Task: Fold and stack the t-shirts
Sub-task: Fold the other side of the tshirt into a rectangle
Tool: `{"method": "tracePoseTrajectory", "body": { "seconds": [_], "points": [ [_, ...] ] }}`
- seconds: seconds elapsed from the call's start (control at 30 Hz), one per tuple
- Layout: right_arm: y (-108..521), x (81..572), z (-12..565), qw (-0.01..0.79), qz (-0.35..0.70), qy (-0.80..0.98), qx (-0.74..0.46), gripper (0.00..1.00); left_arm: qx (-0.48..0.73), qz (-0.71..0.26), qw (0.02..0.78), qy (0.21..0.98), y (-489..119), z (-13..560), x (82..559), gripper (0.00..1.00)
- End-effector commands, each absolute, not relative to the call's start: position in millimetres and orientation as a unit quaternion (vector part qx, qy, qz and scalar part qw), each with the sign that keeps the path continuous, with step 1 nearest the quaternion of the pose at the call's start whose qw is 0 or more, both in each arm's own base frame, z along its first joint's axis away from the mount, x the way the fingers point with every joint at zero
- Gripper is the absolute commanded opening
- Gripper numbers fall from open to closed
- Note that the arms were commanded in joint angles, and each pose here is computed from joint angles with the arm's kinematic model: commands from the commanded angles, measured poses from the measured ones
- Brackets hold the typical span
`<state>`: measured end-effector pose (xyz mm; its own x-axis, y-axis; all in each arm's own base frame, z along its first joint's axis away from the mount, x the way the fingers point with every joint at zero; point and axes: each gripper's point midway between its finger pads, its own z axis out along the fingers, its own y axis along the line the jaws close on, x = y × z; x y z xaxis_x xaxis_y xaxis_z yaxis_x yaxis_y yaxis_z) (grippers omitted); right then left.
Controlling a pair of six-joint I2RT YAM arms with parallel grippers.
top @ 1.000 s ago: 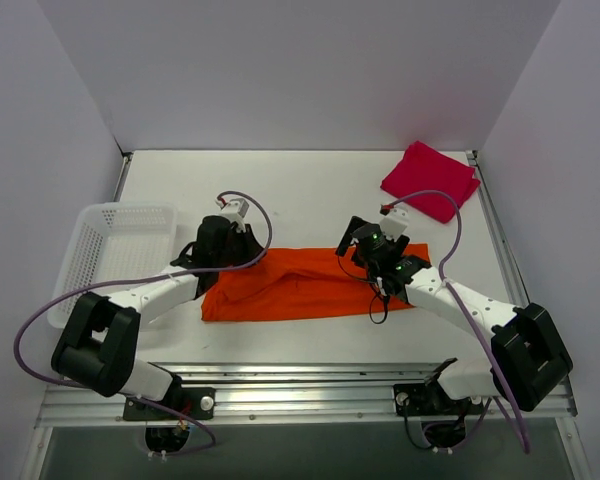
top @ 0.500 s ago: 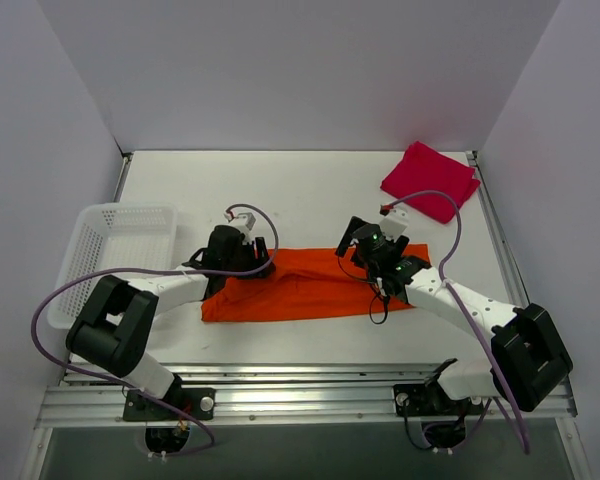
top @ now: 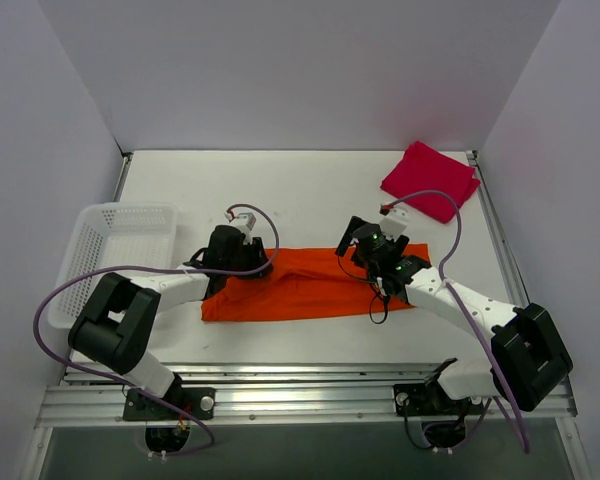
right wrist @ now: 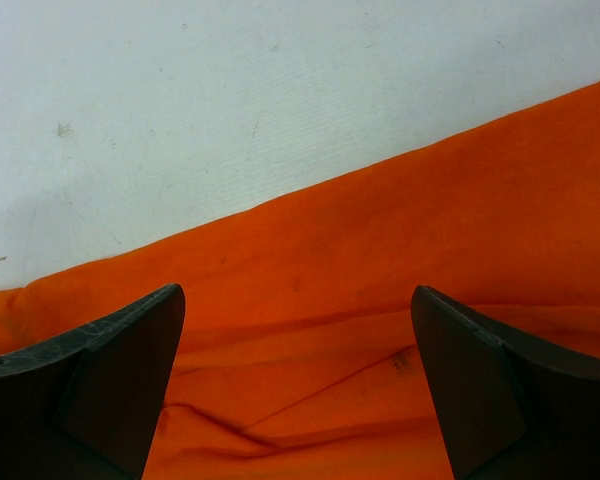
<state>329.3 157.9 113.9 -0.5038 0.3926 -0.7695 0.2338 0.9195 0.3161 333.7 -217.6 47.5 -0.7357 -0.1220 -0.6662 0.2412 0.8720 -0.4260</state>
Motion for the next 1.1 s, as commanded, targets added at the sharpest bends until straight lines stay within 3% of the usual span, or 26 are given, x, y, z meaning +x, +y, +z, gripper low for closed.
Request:
{"method": "tracePoseTrajectory", "body": {
  "seconds": [0.0,0.33,0.5,0.73,0.97,1.07],
  "points": [
    [157,332,122,0.476,0.086,0.855,0.188,0.92,0.038,-0.263,0.394,0.880,-221,66,344,0.50],
    [158,332,121,0.474,0.085,0.856,0.186,0.92,0.036,-0.261,0.394,0.881,-219,68,342,0.22],
    [158,333,120,0.474,0.085,0.857,0.186,0.92,0.035,-0.260,0.397,0.880,-218,71,341,0.14],
    [157,332,122,0.475,0.086,0.856,0.187,0.91,0.020,-0.269,0.411,0.871,-216,92,323,0.11],
    [156,328,127,0.479,0.089,0.852,0.192,0.91,0.017,-0.246,0.421,0.873,-219,104,276,0.11],
    [155,325,130,0.482,0.090,0.849,0.195,0.91,0.006,-0.242,0.403,0.883,-218,91,258,0.20]
  ]
}}
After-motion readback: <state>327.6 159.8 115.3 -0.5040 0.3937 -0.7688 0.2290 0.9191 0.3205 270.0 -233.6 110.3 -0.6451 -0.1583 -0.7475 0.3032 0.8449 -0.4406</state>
